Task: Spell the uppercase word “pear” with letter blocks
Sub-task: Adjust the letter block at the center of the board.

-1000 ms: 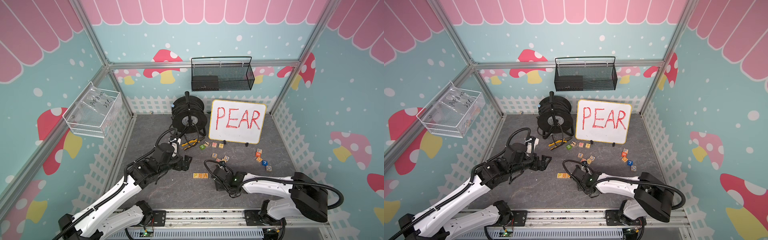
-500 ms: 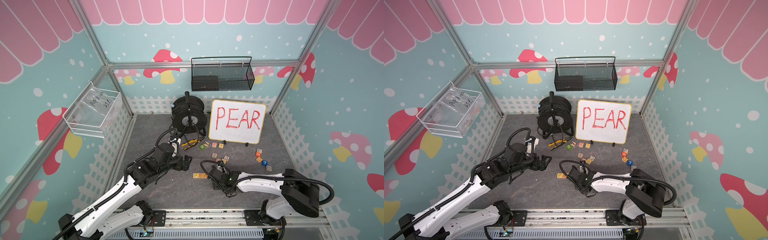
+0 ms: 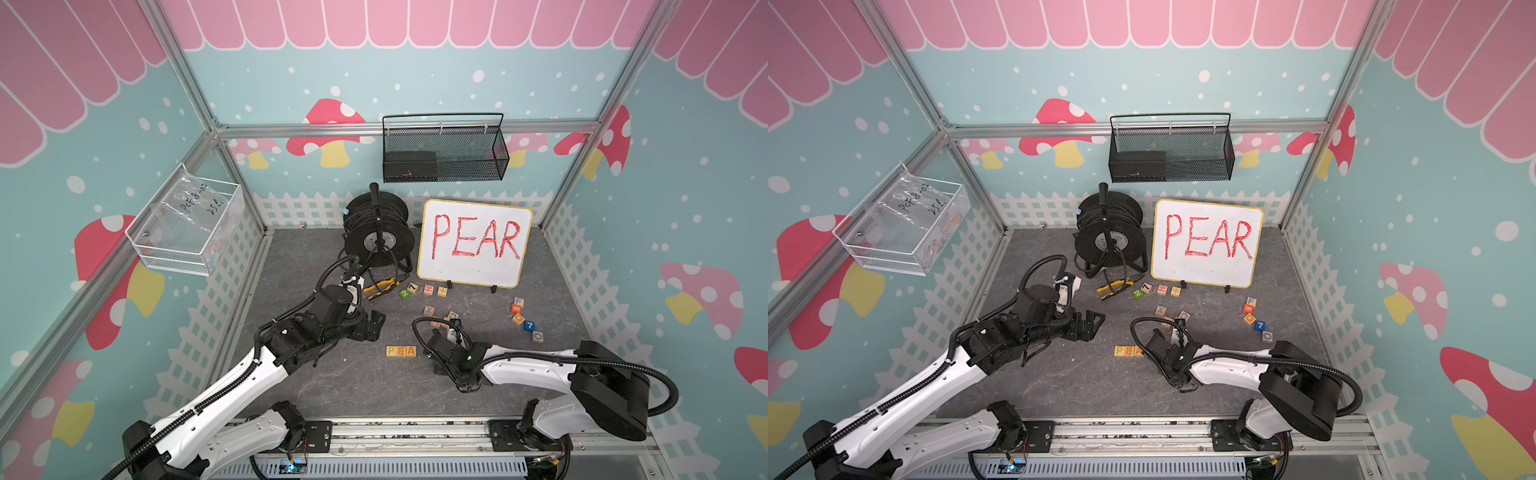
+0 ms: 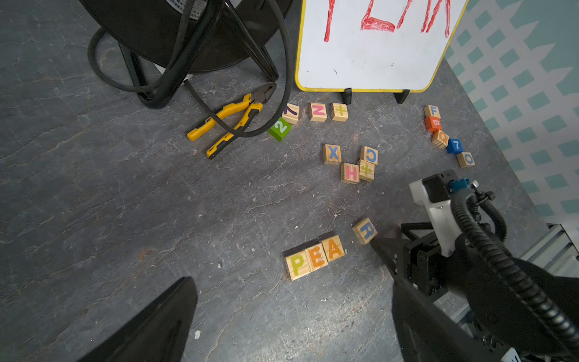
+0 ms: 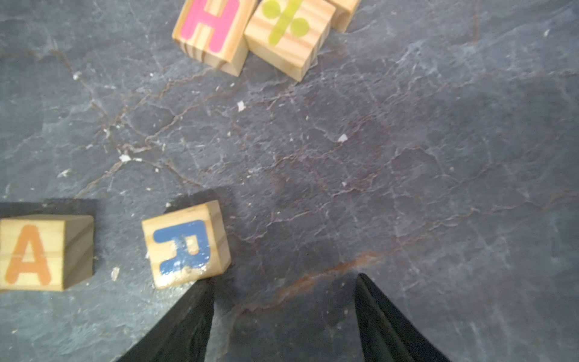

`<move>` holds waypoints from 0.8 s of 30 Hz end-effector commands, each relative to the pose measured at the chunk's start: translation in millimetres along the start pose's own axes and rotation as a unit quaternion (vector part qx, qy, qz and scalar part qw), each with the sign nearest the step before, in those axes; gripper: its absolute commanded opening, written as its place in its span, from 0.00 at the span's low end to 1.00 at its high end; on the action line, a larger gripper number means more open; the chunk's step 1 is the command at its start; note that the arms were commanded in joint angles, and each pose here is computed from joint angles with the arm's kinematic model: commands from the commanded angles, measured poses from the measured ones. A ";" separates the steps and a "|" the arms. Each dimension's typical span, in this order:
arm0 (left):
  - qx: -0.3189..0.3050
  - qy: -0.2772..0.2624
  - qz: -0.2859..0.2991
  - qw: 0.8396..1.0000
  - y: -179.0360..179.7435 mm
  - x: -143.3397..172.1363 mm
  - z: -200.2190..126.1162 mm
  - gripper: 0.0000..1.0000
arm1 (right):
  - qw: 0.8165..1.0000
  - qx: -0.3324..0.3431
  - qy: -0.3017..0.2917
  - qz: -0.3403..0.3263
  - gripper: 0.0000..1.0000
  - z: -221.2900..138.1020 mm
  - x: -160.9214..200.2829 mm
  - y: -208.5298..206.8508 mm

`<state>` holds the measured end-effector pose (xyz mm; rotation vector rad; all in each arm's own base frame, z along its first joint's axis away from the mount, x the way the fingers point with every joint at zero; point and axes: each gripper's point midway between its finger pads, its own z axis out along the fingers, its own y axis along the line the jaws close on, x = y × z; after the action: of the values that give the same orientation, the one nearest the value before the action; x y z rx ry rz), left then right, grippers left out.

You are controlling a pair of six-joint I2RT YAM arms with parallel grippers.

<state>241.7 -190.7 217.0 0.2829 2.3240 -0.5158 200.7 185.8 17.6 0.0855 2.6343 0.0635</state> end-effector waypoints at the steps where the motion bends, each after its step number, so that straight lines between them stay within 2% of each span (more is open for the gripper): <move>1: -0.006 -0.002 -0.004 1.000 3.3 -2.4 1.9 0.99 | 0.999 0.010 0.029 0.013 0.73 9.1 16.1 -13.5; 11: -0.012 0.001 -0.011 1.000 8.4 -3.9 6.1 0.99 | 1.000 -0.005 0.010 0.028 0.73 12.8 -3.5 -11.5; 21: -0.010 -0.002 -0.018 1.000 10.3 -6.3 5.0 0.99 | 0.998 -0.058 -0.029 0.004 0.74 6.0 -41.9 12.2; 24: -0.007 -0.003 -0.019 1.000 10.1 -6.2 3.8 1.00 | 0.998 -0.055 -0.029 0.007 0.74 2.3 -45.5 12.8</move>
<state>251.3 -182.5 210.2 0.2380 2.3485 -0.4902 236.2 188.7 27.2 0.0832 2.5873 0.1818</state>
